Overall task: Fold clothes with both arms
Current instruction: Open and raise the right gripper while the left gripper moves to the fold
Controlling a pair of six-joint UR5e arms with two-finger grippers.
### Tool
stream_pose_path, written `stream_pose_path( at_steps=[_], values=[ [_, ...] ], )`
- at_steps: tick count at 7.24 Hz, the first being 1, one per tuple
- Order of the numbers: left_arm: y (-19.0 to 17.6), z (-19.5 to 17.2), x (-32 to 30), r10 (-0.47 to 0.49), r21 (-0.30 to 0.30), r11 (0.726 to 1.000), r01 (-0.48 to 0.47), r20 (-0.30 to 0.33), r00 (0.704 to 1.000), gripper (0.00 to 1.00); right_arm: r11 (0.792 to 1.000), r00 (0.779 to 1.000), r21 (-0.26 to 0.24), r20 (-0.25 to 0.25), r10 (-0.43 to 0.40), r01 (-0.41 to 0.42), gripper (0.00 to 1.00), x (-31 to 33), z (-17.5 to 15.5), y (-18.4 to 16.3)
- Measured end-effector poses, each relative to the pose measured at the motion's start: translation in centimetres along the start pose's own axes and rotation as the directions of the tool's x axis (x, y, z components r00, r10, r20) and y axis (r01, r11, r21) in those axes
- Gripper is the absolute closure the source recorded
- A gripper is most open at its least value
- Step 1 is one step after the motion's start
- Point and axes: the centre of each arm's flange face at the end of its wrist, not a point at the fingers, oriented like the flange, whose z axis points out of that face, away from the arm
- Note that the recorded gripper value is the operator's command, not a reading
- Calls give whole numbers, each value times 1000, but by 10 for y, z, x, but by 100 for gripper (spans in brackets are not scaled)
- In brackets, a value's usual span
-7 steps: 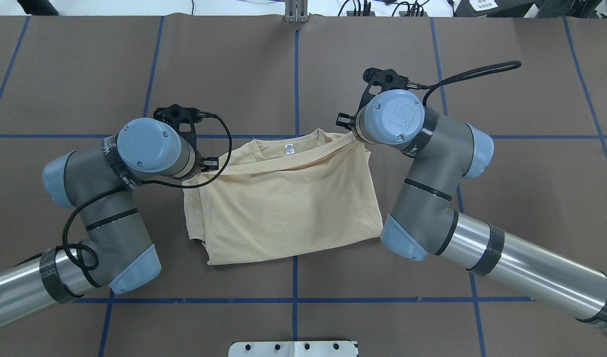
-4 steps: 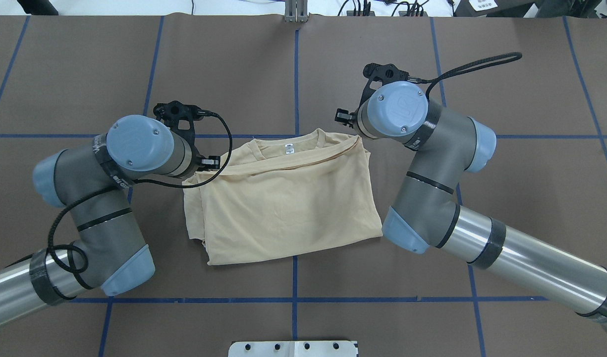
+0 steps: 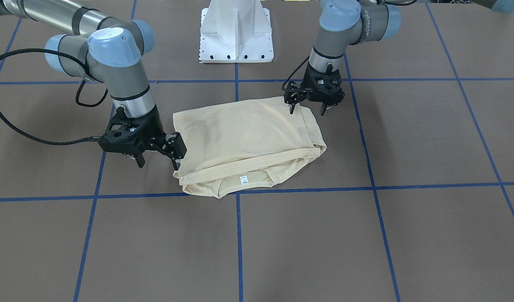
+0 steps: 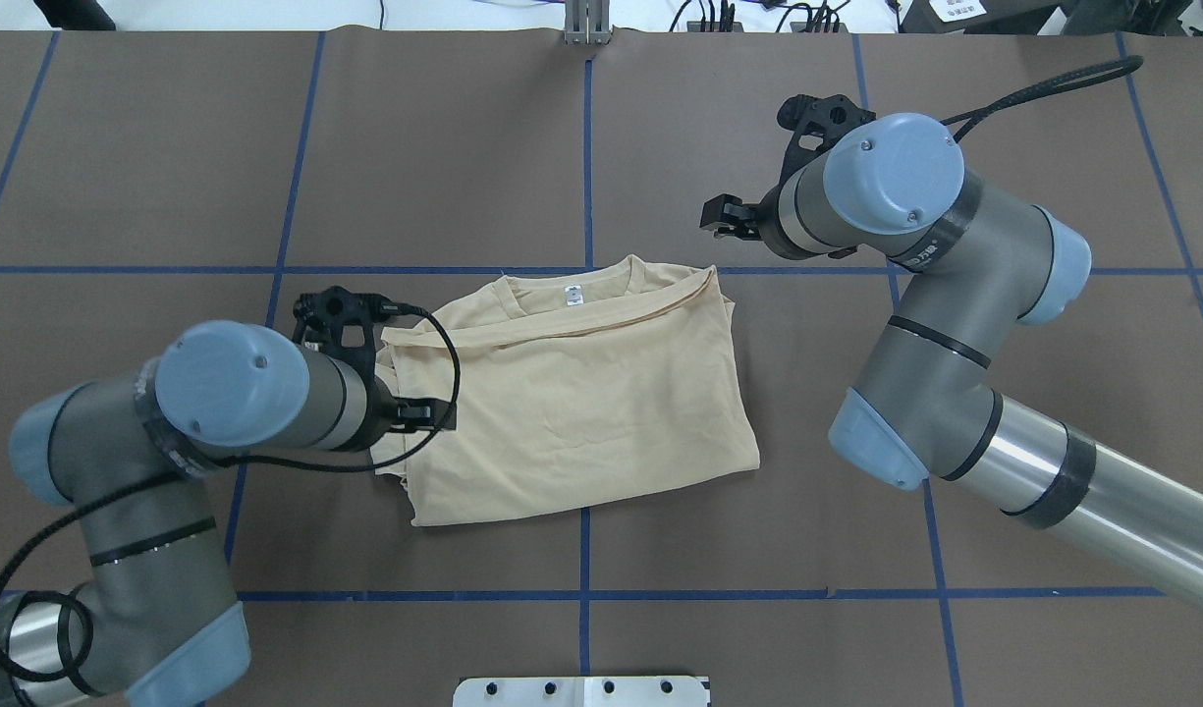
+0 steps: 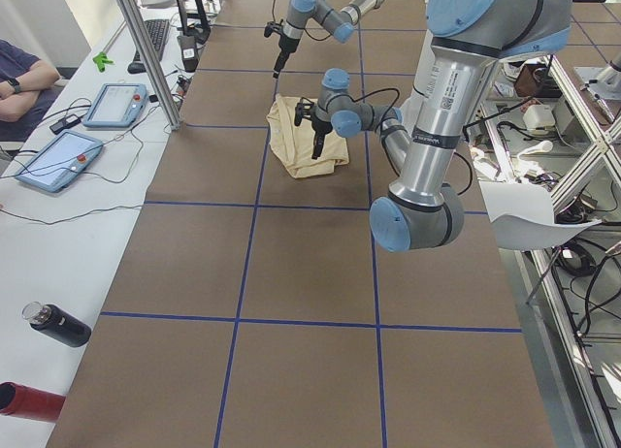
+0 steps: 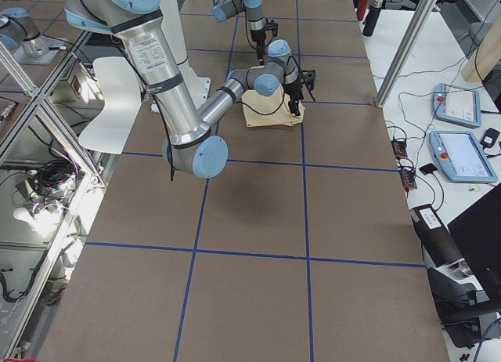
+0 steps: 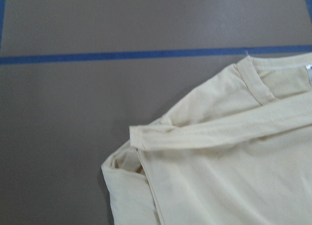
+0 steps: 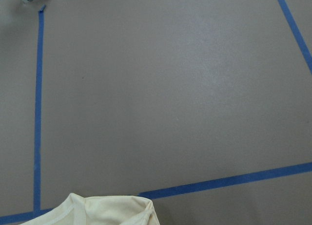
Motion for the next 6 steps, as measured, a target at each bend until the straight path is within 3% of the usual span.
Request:
stream_pose_path(
  at_steps=[2, 3, 6],
  values=[
    [39, 16, 14, -18, -33, 999, 18, 5, 1000, 29, 1000, 1000, 1, 1, -4, 4, 0, 2, -1, 0],
    [45, 21, 14, -19, -39, 999, 20, 12, 1000, 35, 1000, 1000, 1, 0, -5, 5, 0, 2, -1, 0],
    [50, 29, 14, -18, -47, 999, 19, 23, 1000, 43, 1000, 1000, 2, 0, -6, 6, 0, 2, -1, 1]
  ],
)
